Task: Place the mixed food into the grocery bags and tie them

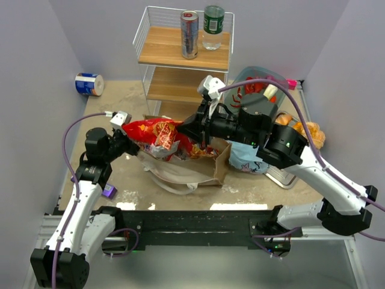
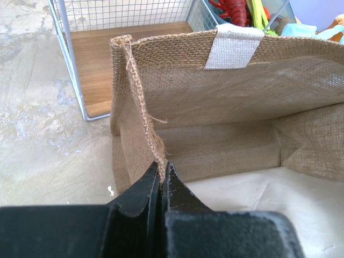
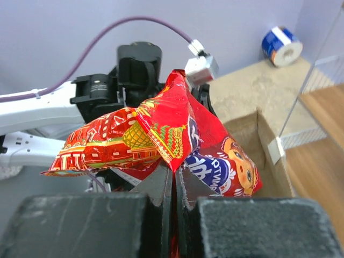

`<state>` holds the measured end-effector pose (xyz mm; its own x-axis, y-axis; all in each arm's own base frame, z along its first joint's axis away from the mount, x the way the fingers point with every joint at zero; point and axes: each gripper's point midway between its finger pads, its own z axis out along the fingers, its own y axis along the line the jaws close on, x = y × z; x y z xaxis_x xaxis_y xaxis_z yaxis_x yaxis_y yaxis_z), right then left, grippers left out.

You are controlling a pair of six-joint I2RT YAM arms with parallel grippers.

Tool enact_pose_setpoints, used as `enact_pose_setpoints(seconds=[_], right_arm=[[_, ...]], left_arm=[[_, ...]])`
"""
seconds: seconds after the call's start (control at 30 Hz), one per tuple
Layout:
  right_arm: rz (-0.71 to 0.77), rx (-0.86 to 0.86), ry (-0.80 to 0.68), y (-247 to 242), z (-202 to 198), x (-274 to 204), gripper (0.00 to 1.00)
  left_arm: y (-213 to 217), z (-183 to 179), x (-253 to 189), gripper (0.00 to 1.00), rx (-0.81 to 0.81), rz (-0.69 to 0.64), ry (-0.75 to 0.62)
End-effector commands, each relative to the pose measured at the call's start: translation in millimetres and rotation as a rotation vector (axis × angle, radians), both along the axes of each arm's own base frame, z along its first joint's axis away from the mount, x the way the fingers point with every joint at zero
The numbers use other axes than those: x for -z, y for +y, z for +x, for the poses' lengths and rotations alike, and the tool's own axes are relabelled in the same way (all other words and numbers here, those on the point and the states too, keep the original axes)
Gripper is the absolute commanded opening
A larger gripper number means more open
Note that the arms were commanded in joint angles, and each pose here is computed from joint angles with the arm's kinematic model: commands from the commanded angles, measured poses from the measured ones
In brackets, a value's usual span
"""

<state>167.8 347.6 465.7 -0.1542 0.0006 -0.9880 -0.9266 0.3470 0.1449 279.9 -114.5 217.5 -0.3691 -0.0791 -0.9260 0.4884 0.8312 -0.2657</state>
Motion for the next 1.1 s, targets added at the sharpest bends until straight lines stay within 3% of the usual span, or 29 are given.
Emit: enact_pose_setpoints(seconds=[0.0,0.23,0.5,0.7,0.97,1.07], right_arm=[[0.21,0.119,0.039,-10.8,12.1,-35.4,0.0],[0.071,0.41,0.217,-40.3,44.8,45.5,0.0],[-0.07,0.631,0.215,-79.5,63.2,74.1,0.0],[-0.137,0.635,0.233,-54.9,78.8,105.3,0.0],[-0.084,0.354,0.266,31.6,75.9,115.3,0.0],[-0.099,0.367,0.222,39.5,87.4,124.9,0.0]], left_arm=[[-3.0,-2.2,-3.0,0.0,0.012,-0.018,-0.003],[-1.5,-2.7,-6.1,0.0,0.004,-0.015,-0.015],[-4.0,-4.5,-6.8,0.0,0.022,-0.018,-0.019],[-9.6,-7.8,-9.0,0.0,0.06,-0.03,-0.029],[-14.5,-12.0,-12.6,0.0,0.097,-0.04,-0.048],[-15.1,-12.4,-13.7,0.0,0.101,-0.042,-0.053]])
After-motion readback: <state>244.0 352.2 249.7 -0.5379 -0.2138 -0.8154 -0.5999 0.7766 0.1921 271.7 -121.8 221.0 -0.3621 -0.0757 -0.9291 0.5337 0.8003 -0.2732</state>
